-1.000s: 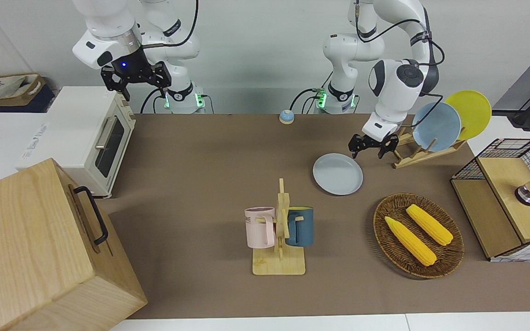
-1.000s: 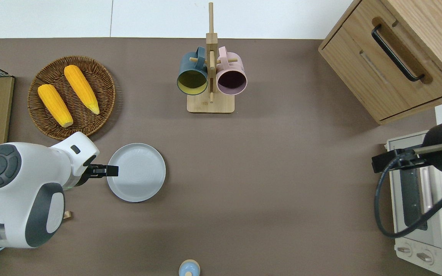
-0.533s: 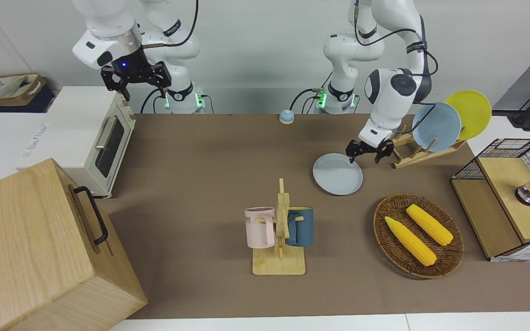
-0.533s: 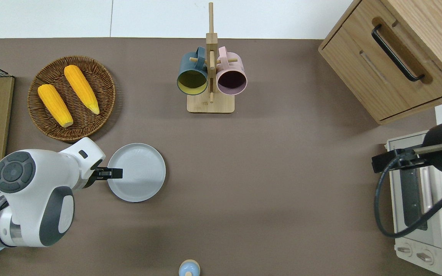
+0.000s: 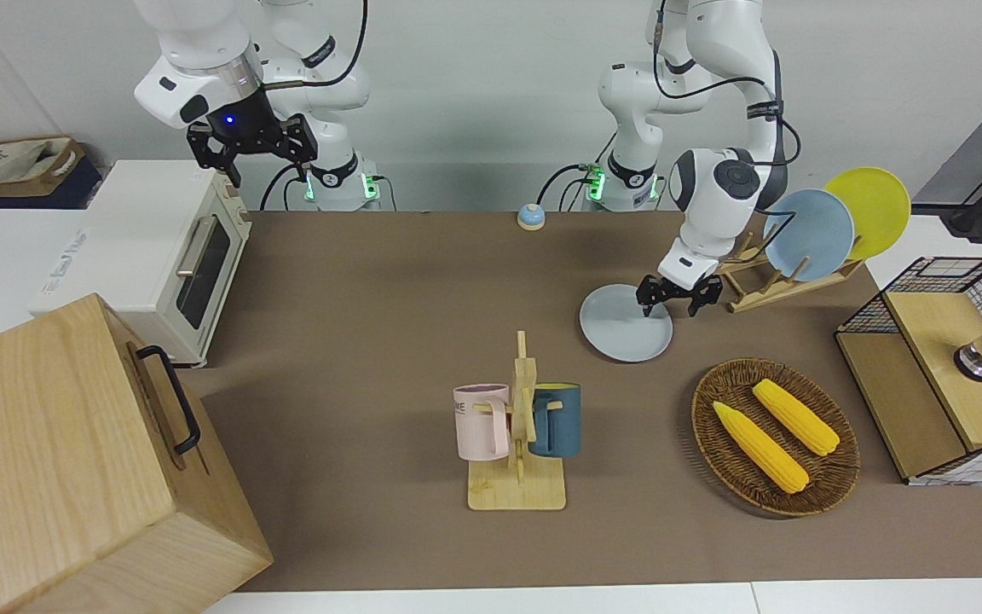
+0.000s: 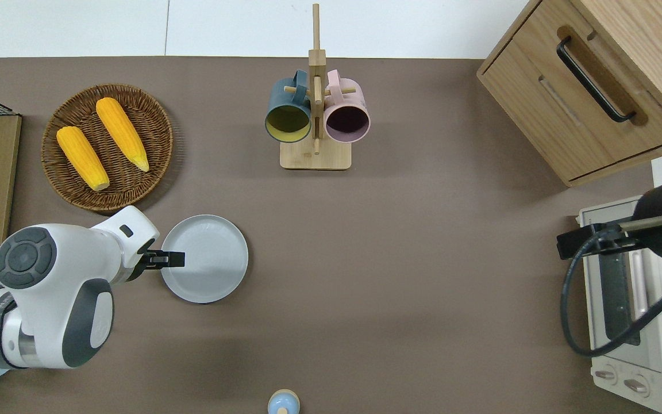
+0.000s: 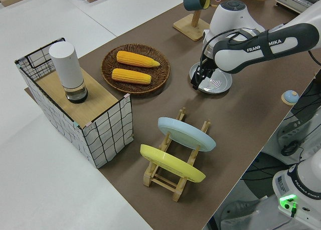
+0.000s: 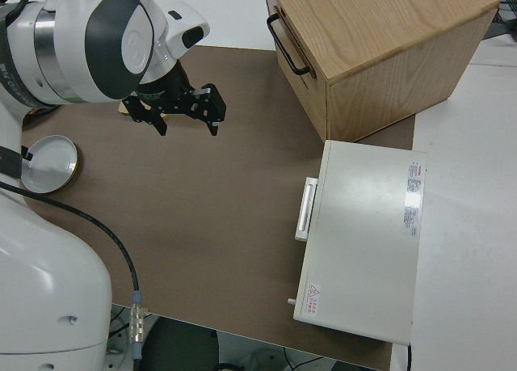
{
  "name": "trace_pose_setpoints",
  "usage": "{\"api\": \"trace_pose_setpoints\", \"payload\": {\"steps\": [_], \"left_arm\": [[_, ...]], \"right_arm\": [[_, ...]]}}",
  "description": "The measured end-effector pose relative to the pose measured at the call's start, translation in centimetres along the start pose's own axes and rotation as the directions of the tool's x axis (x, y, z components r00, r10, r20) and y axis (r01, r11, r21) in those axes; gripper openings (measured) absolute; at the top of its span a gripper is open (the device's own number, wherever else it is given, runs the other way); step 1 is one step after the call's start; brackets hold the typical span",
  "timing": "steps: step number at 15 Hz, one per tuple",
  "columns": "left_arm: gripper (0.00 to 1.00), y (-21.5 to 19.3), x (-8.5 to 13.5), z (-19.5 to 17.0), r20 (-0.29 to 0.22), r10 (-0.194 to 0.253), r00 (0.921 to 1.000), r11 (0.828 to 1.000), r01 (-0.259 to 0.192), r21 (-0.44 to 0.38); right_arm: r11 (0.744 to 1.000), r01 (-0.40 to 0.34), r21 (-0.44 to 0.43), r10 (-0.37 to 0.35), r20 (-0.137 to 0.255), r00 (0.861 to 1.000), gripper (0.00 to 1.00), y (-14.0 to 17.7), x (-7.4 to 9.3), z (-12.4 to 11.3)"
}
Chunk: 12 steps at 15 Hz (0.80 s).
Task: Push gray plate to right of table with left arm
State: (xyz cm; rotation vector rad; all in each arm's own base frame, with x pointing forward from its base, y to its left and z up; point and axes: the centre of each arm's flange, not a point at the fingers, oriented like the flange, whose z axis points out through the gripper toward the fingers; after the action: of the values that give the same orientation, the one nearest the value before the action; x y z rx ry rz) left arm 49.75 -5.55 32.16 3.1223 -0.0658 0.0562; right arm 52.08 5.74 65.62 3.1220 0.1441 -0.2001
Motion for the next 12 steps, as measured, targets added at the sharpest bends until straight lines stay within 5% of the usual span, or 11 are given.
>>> {"api": "trace_pose_setpoints", "payload": {"steps": [12], "left_arm": [[0.94,-0.1,-0.6,2.7,0.012,-0.006,0.9999,1.000,0.006,0.001]], "right_arm": [[1.000,0.000,0.000,0.000,0.000,1.000,0.99,0.0,0.0,0.0]]}}
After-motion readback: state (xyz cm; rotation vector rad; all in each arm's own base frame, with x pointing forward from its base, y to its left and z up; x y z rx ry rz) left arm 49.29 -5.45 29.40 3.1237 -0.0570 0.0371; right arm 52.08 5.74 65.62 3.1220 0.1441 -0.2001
